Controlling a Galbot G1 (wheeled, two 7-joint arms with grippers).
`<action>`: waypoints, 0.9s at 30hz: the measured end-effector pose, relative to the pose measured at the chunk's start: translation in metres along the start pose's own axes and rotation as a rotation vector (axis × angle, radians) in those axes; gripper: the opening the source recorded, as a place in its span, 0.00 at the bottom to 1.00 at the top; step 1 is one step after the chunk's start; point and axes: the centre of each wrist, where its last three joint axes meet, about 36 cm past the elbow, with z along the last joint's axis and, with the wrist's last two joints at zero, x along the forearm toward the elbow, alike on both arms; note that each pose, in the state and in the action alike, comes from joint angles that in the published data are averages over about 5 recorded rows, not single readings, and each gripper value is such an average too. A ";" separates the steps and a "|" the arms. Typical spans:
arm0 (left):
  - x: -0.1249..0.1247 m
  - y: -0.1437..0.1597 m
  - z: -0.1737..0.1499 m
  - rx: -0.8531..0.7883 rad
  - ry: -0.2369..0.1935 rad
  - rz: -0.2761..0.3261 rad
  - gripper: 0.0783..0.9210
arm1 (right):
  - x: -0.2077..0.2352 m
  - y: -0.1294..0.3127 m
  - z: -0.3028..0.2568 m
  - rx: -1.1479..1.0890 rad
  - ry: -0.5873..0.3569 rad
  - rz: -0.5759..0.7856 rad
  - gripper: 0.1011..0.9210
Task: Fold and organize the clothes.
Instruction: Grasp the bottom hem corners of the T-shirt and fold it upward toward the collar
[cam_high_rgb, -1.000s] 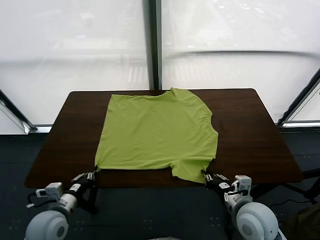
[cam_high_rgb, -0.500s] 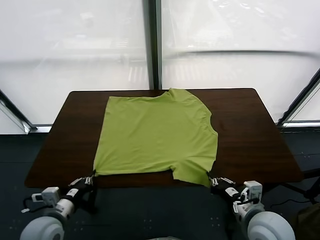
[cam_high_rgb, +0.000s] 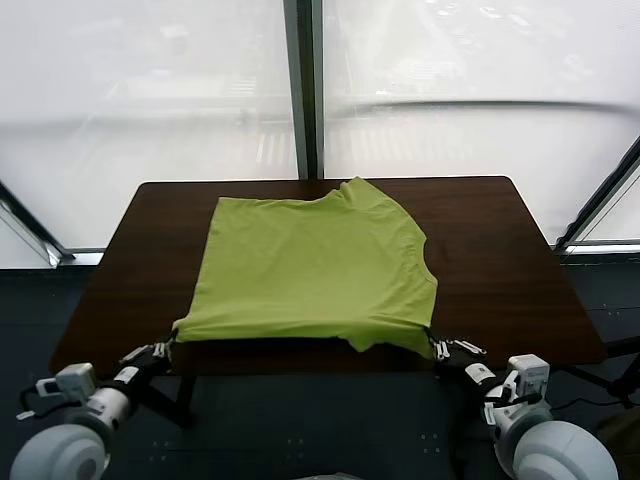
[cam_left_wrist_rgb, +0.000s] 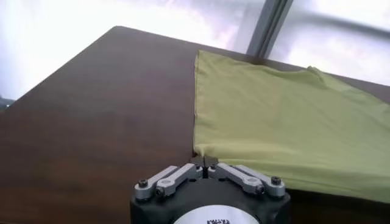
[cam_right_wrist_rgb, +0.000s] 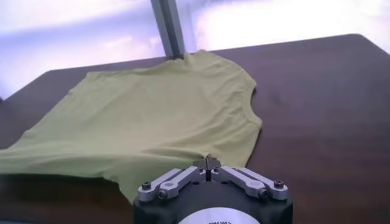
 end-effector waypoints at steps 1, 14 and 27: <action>-0.005 0.000 -0.001 -0.001 -0.003 0.006 0.09 | -0.007 -0.002 0.000 -0.004 -0.003 0.005 0.04; -0.061 0.009 -0.005 -0.029 0.010 0.017 0.09 | -0.078 -0.007 0.007 -0.033 -0.015 0.035 0.04; -0.105 0.012 -0.016 -0.052 0.016 0.028 0.09 | -0.117 -0.001 0.012 -0.029 -0.043 0.043 0.04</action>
